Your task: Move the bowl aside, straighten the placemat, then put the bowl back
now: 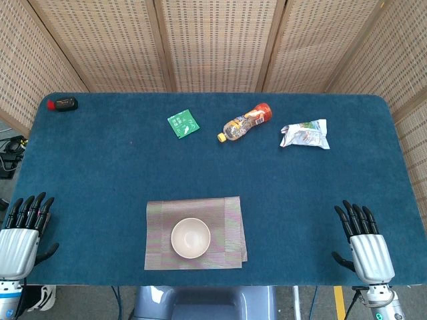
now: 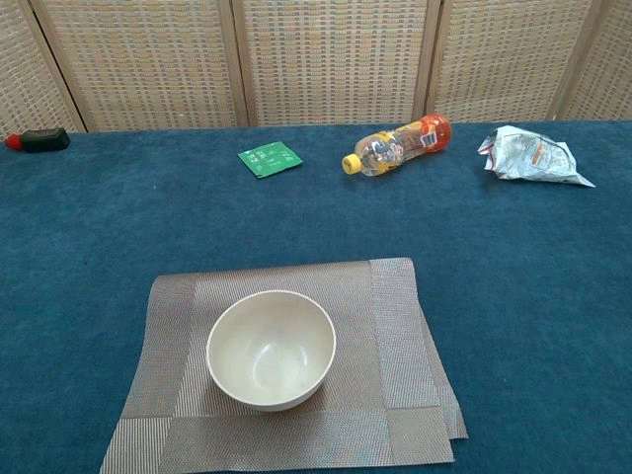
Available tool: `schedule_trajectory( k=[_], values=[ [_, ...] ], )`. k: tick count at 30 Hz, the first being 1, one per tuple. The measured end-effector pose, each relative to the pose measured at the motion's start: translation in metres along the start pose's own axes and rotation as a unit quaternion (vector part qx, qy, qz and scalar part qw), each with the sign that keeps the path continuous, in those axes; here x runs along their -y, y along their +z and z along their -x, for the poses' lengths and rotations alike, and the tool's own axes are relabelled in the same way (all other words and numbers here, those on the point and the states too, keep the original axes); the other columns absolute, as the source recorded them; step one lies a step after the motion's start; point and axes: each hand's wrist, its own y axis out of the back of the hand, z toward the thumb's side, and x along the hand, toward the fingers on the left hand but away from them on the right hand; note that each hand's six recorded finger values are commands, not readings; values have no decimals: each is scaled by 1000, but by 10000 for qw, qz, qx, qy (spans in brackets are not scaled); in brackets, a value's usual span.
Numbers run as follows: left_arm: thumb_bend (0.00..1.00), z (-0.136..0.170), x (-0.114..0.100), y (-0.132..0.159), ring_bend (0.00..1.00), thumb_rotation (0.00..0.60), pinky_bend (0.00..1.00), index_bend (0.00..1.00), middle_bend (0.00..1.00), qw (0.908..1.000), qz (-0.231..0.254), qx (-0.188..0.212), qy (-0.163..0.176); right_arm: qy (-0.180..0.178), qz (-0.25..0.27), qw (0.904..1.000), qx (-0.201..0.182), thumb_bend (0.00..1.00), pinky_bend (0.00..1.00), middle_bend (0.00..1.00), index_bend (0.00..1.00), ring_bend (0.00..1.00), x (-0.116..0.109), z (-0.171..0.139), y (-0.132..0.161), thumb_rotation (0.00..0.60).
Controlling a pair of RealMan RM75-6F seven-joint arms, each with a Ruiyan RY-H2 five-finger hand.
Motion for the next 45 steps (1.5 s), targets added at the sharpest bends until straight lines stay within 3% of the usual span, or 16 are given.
schedule_trajectory(
  k=[21,28,39,45],
  values=[
    [87,1,3,6,0,600,0,0,0,9999,21,138,-58,-36,52,10000,40,155,0,0,0,0,-3,0,-3,600],
    [88,0,1,21,0,600,0,7,0,9985,208,503,7,-66,105,9999,74,155,0,0,0,0,-6,-1,-5,600],
    [99,-14,14,93,0,600,0,345,0,9830,351,1804,-49,-74,161,9998,92,155,0,0,0,0,-7,0,-7,600],
    [103,-19,35,138,0,600,0,419,0,9734,288,2262,-232,-79,215,9997,88,155,0,0,0,0,-9,-1,-8,600]
  ],
)
